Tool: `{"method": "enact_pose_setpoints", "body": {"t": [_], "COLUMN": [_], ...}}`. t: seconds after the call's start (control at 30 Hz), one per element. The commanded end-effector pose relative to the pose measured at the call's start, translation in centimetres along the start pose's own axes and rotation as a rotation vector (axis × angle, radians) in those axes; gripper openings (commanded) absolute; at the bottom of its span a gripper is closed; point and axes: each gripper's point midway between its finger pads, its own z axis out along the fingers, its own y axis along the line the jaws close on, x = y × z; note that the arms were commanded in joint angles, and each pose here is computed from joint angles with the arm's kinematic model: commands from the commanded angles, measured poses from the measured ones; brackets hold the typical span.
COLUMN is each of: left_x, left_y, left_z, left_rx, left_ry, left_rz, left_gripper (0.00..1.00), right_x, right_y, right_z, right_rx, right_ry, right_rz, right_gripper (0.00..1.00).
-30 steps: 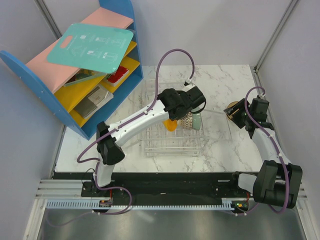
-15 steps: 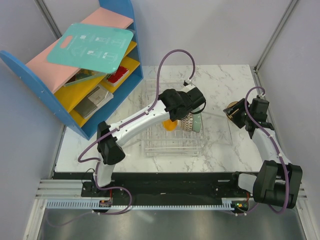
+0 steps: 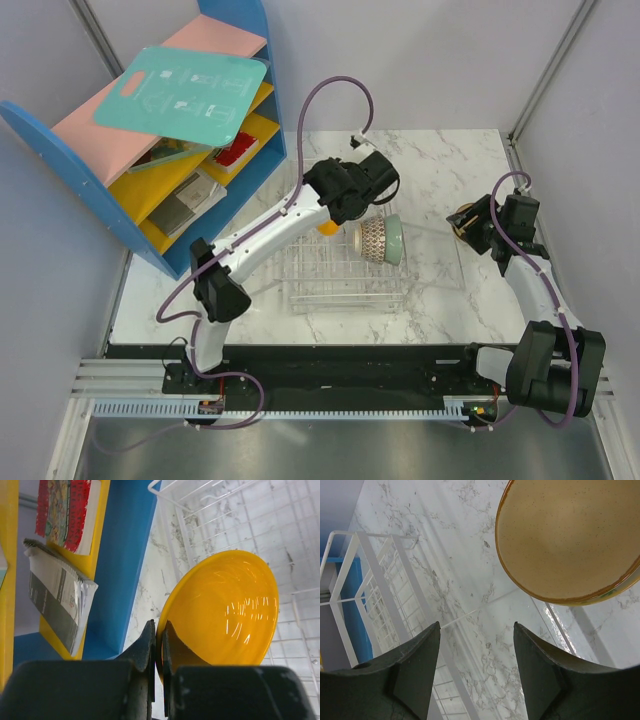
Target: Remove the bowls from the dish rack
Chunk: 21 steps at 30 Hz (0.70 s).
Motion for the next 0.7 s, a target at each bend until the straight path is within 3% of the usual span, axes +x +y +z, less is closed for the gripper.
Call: {"method": "enact_pose_setpoints", "body": {"t": [0.0,0.33,0.47,0.67], "left_x": [-0.5,-6.6,-8.6,-14.1], "left_y": [4.4,5.2,2.2,-0.9], "left_z": [-1.3,-4.1,-2.6,-3.1], "left_rx": [-0.089,0.105,0.2,0.373], "left_ry": [-0.049,-0.277,-0.282,-0.399], "left_rz": [-0.137,-0.367,-0.39,-0.439], "left_gripper": [0.02,0.02,0.02,0.02], "right_x": [-1.7,-3.1,-4.7,-6.7], "right_y": [2.1,5.4,7.4,11.5], "right_z": [-0.7,-2.1,-2.7,-3.8], "right_rx": [-0.062,-0.177,-0.227,-0.34], "right_ry": [-0.045,-0.088,-0.113,-0.144], "right_rz": [-0.017,0.016,0.009,0.003], "right_gripper": [0.68,0.72,0.73,0.78]}}
